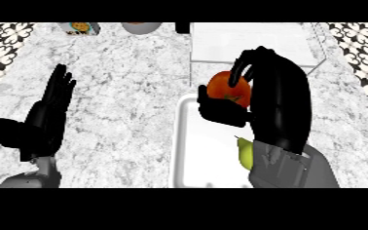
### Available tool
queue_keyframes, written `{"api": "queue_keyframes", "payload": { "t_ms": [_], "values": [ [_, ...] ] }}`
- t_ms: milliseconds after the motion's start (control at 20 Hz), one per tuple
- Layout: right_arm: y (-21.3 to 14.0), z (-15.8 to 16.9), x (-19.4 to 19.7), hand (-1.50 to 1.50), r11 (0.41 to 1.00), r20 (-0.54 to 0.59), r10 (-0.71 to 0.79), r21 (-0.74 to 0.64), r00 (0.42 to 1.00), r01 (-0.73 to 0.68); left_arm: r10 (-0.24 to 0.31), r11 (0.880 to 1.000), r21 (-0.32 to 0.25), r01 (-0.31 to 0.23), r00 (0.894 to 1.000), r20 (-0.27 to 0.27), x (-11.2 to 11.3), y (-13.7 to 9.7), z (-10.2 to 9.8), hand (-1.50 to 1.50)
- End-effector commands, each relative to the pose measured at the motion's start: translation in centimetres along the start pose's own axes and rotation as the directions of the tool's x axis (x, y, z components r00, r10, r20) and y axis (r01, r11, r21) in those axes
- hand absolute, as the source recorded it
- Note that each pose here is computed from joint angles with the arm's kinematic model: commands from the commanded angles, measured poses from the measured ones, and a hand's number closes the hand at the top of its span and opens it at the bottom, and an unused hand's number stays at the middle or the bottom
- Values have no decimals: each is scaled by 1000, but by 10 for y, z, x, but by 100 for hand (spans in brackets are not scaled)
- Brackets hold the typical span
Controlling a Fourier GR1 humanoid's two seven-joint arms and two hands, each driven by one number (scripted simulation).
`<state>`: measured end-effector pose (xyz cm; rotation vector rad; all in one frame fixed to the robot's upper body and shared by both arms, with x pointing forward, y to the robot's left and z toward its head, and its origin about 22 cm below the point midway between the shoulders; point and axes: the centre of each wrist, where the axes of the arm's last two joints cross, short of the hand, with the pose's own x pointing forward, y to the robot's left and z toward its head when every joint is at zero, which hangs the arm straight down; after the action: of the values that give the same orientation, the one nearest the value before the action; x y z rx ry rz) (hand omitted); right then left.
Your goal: Pick the tomato from the tray and place it in the tiered shelf
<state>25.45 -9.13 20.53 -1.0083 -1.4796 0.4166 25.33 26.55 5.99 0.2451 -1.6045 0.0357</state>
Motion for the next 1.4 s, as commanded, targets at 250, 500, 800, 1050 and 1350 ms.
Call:
{"api": "queue_keyframes", "payload": {
  "t_ms": [250,500,800,1050,1350],
  "values": [
    [3,-58,-14,150,997,-122,-23,-72,992,14,2,1000,-11,-2,1000,-4,-2,-11,-11,0],
    [13,-93,-33,150,994,-151,-31,-112,988,14,3,1000,12,-3,1000,-1,-18,11,16,0],
    [41,-128,-57,150,987,-121,-53,-160,991,34,-7,1000,4,7,1000,17,15,8,-8,0],
    [33,-155,-94,150,982,-93,-83,-179,992,66,11,1000,-17,-11,1000,2,7,-1,-7,0],
    [71,-170,-84,150,984,-109,-48,-177,993,28,13,1000,-18,-13,1000,1,-3,-8,-4,0]
  ]
}}
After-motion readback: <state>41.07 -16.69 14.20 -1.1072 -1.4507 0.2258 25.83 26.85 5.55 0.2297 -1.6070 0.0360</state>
